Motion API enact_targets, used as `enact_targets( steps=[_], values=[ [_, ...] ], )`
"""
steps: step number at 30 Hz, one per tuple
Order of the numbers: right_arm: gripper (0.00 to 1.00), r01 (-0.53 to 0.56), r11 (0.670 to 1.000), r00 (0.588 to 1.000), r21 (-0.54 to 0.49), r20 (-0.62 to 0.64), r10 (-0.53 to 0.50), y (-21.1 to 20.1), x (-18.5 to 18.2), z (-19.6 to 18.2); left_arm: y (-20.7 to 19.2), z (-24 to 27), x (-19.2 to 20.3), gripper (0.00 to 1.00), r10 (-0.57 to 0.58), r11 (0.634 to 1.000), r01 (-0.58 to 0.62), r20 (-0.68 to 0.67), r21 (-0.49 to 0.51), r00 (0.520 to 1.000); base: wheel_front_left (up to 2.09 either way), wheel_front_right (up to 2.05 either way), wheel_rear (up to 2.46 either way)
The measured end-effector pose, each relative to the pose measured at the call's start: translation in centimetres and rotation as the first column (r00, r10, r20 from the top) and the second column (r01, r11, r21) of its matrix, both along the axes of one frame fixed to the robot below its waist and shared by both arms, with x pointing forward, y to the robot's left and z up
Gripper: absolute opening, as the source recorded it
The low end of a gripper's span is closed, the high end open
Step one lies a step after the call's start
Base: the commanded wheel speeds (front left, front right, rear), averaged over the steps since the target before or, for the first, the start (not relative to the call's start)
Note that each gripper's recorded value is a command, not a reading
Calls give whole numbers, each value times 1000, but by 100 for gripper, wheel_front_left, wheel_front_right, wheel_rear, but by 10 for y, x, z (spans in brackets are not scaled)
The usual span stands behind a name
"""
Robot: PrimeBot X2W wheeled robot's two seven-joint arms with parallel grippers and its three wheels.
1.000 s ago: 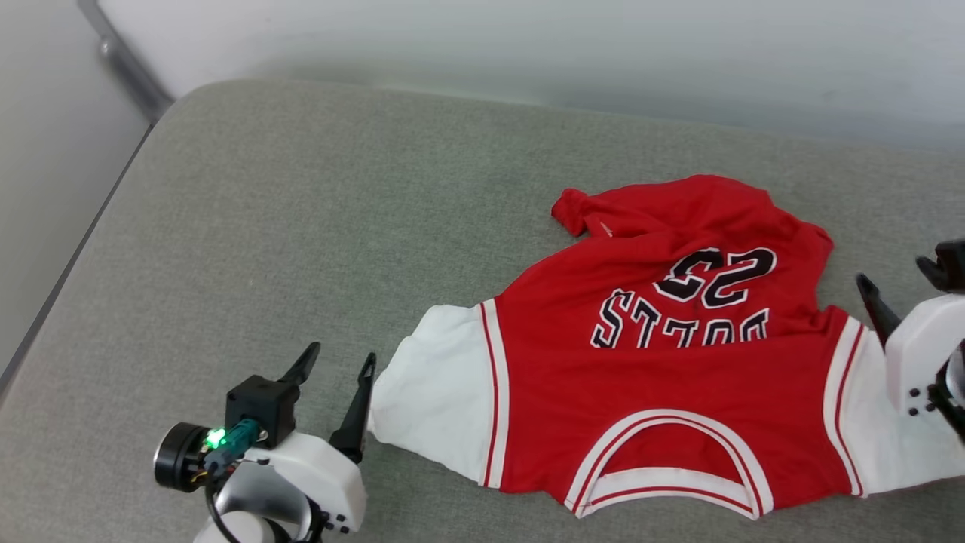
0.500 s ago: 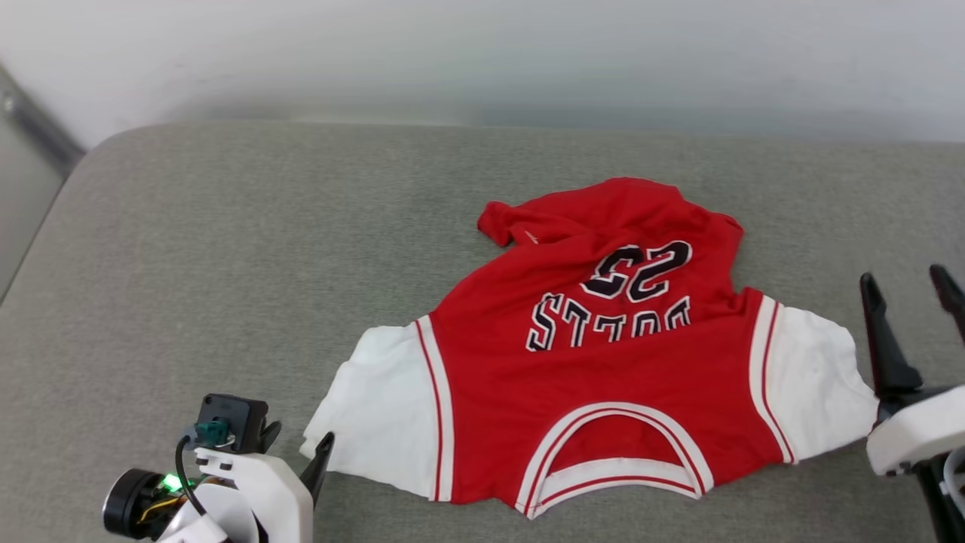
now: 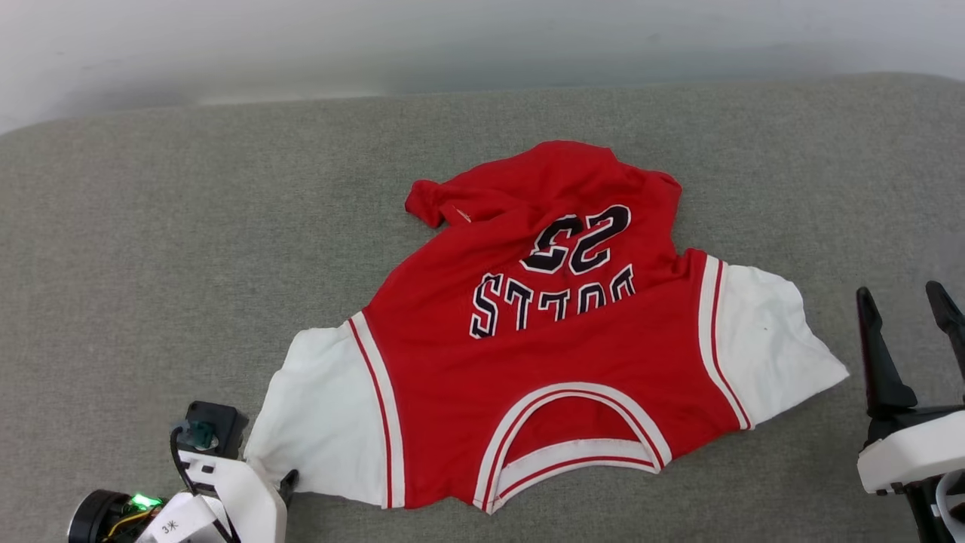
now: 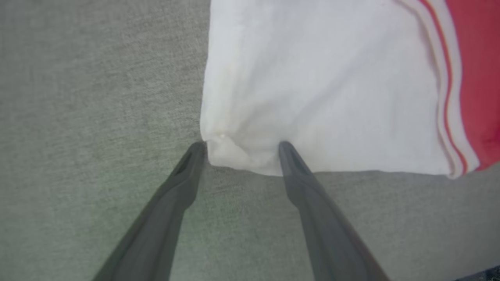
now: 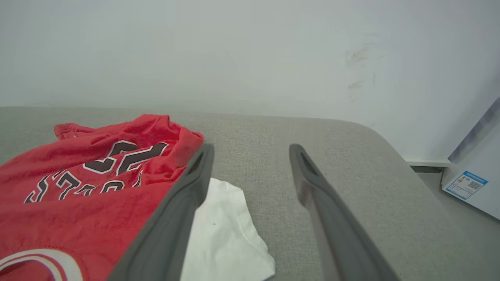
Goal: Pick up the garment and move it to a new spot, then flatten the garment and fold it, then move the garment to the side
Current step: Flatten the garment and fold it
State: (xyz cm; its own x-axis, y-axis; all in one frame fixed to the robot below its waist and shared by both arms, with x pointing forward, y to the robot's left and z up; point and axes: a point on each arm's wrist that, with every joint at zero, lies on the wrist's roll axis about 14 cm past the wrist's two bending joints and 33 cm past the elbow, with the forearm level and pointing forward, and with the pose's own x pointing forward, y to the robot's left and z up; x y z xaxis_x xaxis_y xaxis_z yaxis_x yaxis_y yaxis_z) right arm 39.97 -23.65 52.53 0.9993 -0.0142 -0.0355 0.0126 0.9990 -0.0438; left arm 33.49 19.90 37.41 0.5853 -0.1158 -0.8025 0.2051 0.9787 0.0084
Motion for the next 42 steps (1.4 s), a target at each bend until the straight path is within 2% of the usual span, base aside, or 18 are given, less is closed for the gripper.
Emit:
enact_targets(
  steps=[5, 6, 7, 8, 12, 17, 18, 20, 21, 25, 26, 31, 35, 36, 37, 42],
  values=[
    [100, 16, 1000, 1000, 2, -26, -16, -4, 0, -10, -4, -11, 0, 98, -11, 1000, 11, -55, -10, 998, 0, 0, 0],
    [100, 17, 1000, 999, 2, -31, -17, -5, 0, -12, -6, -12, 0, 60, -17, 1000, 16, -68, -17, 998, 0, 0, 0],
    [100, 18, 1000, 999, 3, -37, -17, -5, 1, -14, -6, -14, 0, 16, -18, 1000, 16, -77, -21, 997, 0, 0, 0],
    [100, 17, 1000, 999, 3, -43, -17, -5, 1, -16, -7, -15, 0, 0, -18, 1000, 16, -80, -24, 997, 0, 0, 0],
    [100, 16, 1000, 995, -6, -94, -17, -5, 1, -27, -7, -14, 6, 0, -2, 1000, 0, -55, -30, 998, 0, 0, 0],
    [100, 2, 999, 971, -32, -240, -10, -9, -9, -50, -4, -1, 13, 0, 27, 999, -26, 38, -18, 999, 0, 0, 0],
    [100, -6, 999, 950, -38, -313, -6, -11, -16, -62, -4, 9, 17, 0, 34, 999, -32, 89, -28, 995, 0, 0, 0],
    [100, -25, 998, 924, -61, -383, 0, -12, -21, -71, -3, 24, 21, 0, 49, 998, -44, 153, -37, 987, 0, 0, 0],
    [100, -31, 998, 897, -63, -442, 0, -15, -22, -78, -1, 39, 25, 0, 62, 997, -53, 209, -48, 976, 0, 0, 0],
    [100, -36, 996, 823, -83, -568, -18, -21, -26, -93, 5, 68, 28, 0, 65, 998, -57, 298, -34, 952, 0, 0, 0],
    [100, -56, 995, 768, -83, -641, -10, -18, -21, -101, 4, 86, 27, 0, 60, 998, -51, 340, -35, 939, 0, 0, 0],
    [100, -103, 989, 688, -107, -726, -7, -16, -7, -112, -2, 96, 20, 0, 42, 999, -32, 351, -36, 935, 0, 0, 0],
    [100, -135, 983, 605, -122, -796, -16, -15, -6, -131, -3, 99, 17, 0, 43, 999, -33, 355, -35, 934, 0, 0, 0],
    [100, -135, 983, 605, -122, -796, -16, -15, -6, -131, -3, 99, 17, 0, 43, 999, -33, 355, -35, 934, 0, 0, 0],
    [100, -154, 978, 569, -139, -822, -27, -16, -7, -139, -4, 101, 17, 0, 46, 999, -34, 362, -39, 931, 0, 0, 0],
    [100, -189, 975, 484, -118, -875, -12, -7, -13, -161, -3, 99, 17, 0, 53, 998, -39, 355, -46, 934, 0, 0, 0]
  ],
)
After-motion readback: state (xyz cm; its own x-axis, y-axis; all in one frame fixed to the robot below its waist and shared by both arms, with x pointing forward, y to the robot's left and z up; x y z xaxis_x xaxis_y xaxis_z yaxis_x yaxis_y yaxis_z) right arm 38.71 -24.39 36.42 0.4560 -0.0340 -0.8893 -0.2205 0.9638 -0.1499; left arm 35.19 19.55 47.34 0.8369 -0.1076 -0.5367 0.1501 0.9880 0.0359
